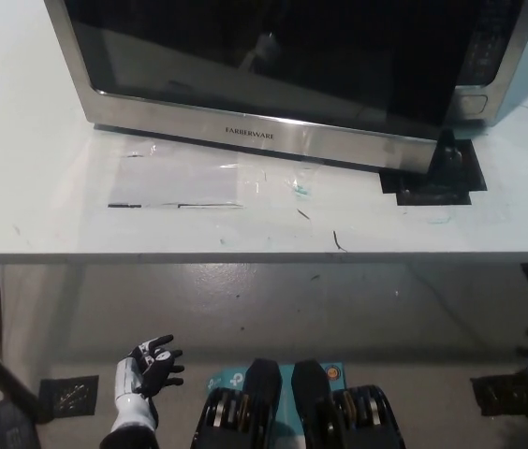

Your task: A microwave is kept infront of the robot with its door slightly ajar. The robot uses its right hand to push the door towards the left to open it.

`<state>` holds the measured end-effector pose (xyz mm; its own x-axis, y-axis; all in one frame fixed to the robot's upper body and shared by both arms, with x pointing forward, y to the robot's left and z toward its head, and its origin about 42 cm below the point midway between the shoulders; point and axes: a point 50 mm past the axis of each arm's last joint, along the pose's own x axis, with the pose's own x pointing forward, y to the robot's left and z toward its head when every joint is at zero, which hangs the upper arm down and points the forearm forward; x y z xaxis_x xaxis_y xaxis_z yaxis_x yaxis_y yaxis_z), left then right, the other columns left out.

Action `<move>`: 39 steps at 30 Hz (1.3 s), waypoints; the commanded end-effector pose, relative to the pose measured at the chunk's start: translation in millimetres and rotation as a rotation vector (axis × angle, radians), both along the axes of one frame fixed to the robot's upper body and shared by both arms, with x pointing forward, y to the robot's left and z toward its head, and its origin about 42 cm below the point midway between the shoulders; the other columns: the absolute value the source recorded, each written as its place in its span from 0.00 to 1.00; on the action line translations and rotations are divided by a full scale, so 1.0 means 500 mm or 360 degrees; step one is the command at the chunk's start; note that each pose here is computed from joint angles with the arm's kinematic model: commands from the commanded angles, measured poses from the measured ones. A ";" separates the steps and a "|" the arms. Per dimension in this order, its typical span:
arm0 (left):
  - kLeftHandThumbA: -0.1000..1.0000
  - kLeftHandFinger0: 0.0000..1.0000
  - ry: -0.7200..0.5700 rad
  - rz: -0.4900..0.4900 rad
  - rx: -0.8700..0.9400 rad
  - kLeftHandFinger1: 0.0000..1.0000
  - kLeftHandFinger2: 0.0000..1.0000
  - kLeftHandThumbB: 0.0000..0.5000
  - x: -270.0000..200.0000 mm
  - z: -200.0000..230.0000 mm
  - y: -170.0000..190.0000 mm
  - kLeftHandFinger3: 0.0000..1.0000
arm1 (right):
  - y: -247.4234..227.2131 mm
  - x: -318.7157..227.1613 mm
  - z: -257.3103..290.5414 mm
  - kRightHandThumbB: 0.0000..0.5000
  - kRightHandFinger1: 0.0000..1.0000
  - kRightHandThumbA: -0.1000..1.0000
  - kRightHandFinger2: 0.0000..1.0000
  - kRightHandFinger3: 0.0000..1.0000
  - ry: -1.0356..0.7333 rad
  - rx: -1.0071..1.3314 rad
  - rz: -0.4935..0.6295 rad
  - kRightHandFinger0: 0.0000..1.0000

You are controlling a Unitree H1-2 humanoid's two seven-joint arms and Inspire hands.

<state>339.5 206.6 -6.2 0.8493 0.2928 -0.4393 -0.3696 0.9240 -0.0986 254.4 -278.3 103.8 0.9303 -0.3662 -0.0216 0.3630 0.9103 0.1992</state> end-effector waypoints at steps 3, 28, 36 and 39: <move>0.08 0.37 -0.0082 0.0032 0.0031 0.35 0.40 0.00 0.023 0.021 0.004 0.49 | 0.004 -0.020 0.190 0.42 0.38 0.23 0.49 0.65 -0.0321 -0.0104 0.0185 0.20; 0.10 0.40 -0.0068 0.0028 0.0054 0.37 0.43 0.00 0.011 0.014 0.004 0.51 | -0.036 0.238 0.539 0.30 0.47 0.47 0.60 0.72 -0.0807 -0.0513 0.0338 0.32; 0.07 0.43 -0.0079 0.0013 0.0023 0.40 0.43 0.00 0.004 0.012 -0.010 0.49 | -0.002 0.409 0.511 0.29 0.46 0.45 0.57 0.70 -0.0704 -0.0433 0.0352 0.31; 0.07 0.41 -0.0089 0.0010 0.0022 0.39 0.44 0.00 0.007 0.015 -0.012 0.49 | 0.022 0.465 0.478 0.26 0.47 0.46 0.58 0.75 -0.0602 -0.0424 0.0359 0.28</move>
<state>334.7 204.7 -10.3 0.8485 0.2897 -0.4428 -0.3658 0.9258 -0.0954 464.6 -281.7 316.9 0.9591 -0.1137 0.2591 0.1016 0.9930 0.0597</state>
